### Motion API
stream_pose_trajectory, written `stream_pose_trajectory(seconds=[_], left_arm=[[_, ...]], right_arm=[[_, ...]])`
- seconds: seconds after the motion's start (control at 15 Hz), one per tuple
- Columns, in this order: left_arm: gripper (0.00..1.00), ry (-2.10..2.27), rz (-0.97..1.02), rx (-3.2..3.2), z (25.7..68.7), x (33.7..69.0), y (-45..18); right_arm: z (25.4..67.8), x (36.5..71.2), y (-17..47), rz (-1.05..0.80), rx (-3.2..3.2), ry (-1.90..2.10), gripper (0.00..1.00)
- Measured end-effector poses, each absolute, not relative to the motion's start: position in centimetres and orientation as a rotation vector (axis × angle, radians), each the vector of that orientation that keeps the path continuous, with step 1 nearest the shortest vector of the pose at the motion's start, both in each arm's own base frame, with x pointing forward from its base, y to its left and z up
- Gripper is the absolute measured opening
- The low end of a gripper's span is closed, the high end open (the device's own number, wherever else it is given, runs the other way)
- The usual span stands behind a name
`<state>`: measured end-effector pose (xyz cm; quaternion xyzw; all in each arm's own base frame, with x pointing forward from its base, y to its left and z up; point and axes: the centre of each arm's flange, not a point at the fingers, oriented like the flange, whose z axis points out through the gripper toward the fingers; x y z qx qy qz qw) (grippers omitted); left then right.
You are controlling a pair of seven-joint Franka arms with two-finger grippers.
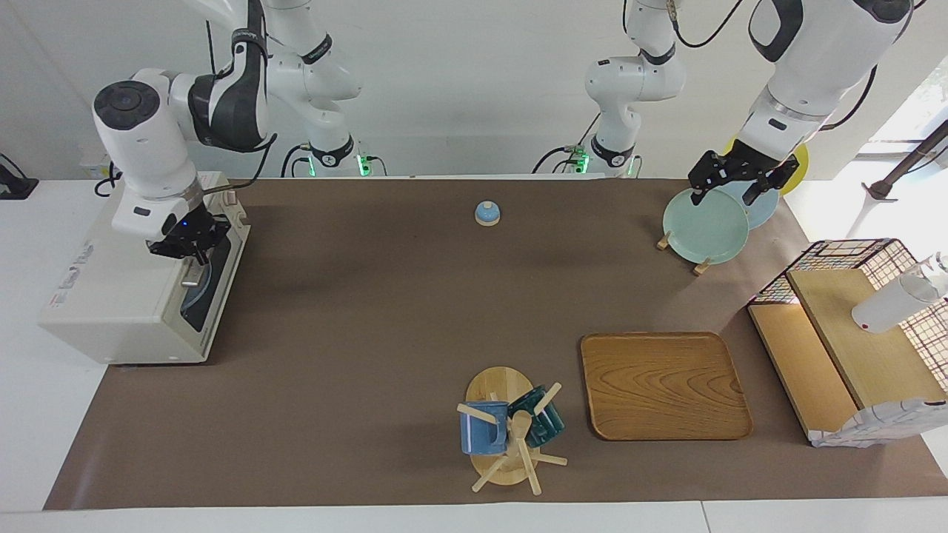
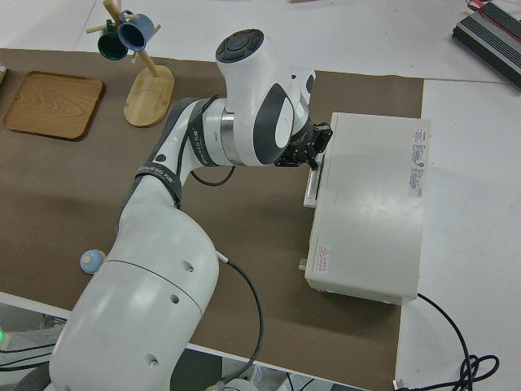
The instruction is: Put eggplant into oven
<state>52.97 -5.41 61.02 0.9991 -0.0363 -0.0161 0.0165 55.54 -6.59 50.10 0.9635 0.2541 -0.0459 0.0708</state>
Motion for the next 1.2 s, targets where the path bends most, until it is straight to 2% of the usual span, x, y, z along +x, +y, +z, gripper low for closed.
stream_pose_trajectory(seconds=[0.2,0.27,0.33,0.4,0.47,0.6,0.67,0.8,0.87,1.2], left_arm=[[1.0,-0.113,-0.05,3.106,61.0,53.0,-5.4],[1.0,-0.113,-0.05,3.106,61.0,53.0,-5.4],[1.0,-0.113,-0.05,3.106,61.0,53.0,-5.4],[1.0,-0.113,-0.05,3.106,61.0,53.0,-5.4],[1.0,-0.113,-0.05,3.106,61.0,53.0,-5.4],[1.0,-0.113,-0.05,3.106,61.0,53.0,-5.4],[1.0,-0.113,-0.05,3.106,61.0,53.0,-5.4],[1.0,-0.113,-0.05,3.106,61.0,53.0,-5.4],[1.0,-0.113,-0.05,3.106,61.0,53.0,-5.4],[1.0,-0.113,-0.05,3.106,61.0,53.0,-5.4]], right_arm=[[52.2,55.9,-3.7,-0.128,2.935,0.633,0.19],[52.7,55.9,-2.9,-0.129,2.956,0.612,0.26],[53.2,55.7,-2.4,-0.146,2.986,0.581,0.38],[54.0,55.5,-2.2,-0.169,3.011,0.538,0.38],[55.0,55.2,-2.4,-0.193,3.024,0.502,0.44],[56.6,54.9,-2.9,-0.213,3.035,0.459,0.6],[57.4,54.8,-2.9,-0.198,3.038,0.433,0.75],[58.9,54.6,-2.5,-0.152,3.044,0.357,0.95],[59.4,54.5,-2.1,-0.135,3.045,0.339,1.0],[59.4,54.1,-1.5,-0.158,3.079,0.303,1.0]])
